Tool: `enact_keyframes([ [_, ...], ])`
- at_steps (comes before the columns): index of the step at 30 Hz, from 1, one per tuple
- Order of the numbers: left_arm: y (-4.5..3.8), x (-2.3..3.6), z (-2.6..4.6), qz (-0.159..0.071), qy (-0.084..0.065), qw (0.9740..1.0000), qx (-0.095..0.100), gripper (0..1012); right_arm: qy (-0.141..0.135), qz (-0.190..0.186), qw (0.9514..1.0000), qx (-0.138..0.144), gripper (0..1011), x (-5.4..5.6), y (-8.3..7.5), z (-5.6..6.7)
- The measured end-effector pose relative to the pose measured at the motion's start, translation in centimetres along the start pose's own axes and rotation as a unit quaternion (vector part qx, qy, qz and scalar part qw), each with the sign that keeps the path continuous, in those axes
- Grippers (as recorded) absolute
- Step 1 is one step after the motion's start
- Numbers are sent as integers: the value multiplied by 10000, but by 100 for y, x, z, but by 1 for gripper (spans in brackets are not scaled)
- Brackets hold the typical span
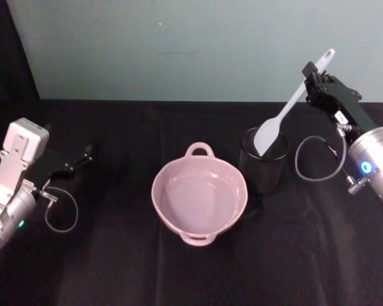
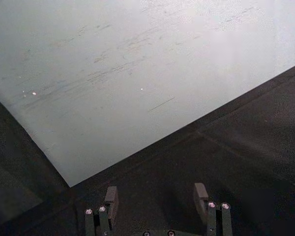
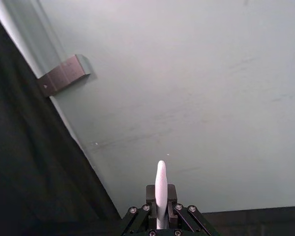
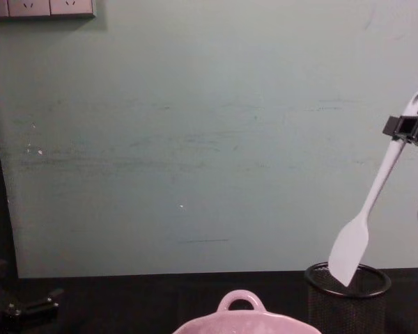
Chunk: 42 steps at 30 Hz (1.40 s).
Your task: Use the one hand to pick up the spoon and stir the clear water in the bowl.
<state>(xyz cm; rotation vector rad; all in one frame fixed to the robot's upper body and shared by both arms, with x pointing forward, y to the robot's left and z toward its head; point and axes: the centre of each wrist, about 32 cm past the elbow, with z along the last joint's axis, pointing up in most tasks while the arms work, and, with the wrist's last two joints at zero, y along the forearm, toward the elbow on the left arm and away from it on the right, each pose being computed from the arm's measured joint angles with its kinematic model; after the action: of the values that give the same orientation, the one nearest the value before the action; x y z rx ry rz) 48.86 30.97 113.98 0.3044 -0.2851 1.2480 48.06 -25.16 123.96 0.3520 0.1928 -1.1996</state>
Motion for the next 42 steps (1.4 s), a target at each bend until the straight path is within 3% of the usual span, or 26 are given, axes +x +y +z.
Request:
enact_keyframes([
  [15,0,0,0,0,0,10000,0,1011,139,-210,9996,-91,121,162,159,-114],
  [30,0,0,0,0,0,10000,1,1011,434,-382,9981,-200,121,163,233,-358],
  [42,0,0,0,0,0,10000,0,1011,589,-580,9961,-301,121,199,204,-512],
])
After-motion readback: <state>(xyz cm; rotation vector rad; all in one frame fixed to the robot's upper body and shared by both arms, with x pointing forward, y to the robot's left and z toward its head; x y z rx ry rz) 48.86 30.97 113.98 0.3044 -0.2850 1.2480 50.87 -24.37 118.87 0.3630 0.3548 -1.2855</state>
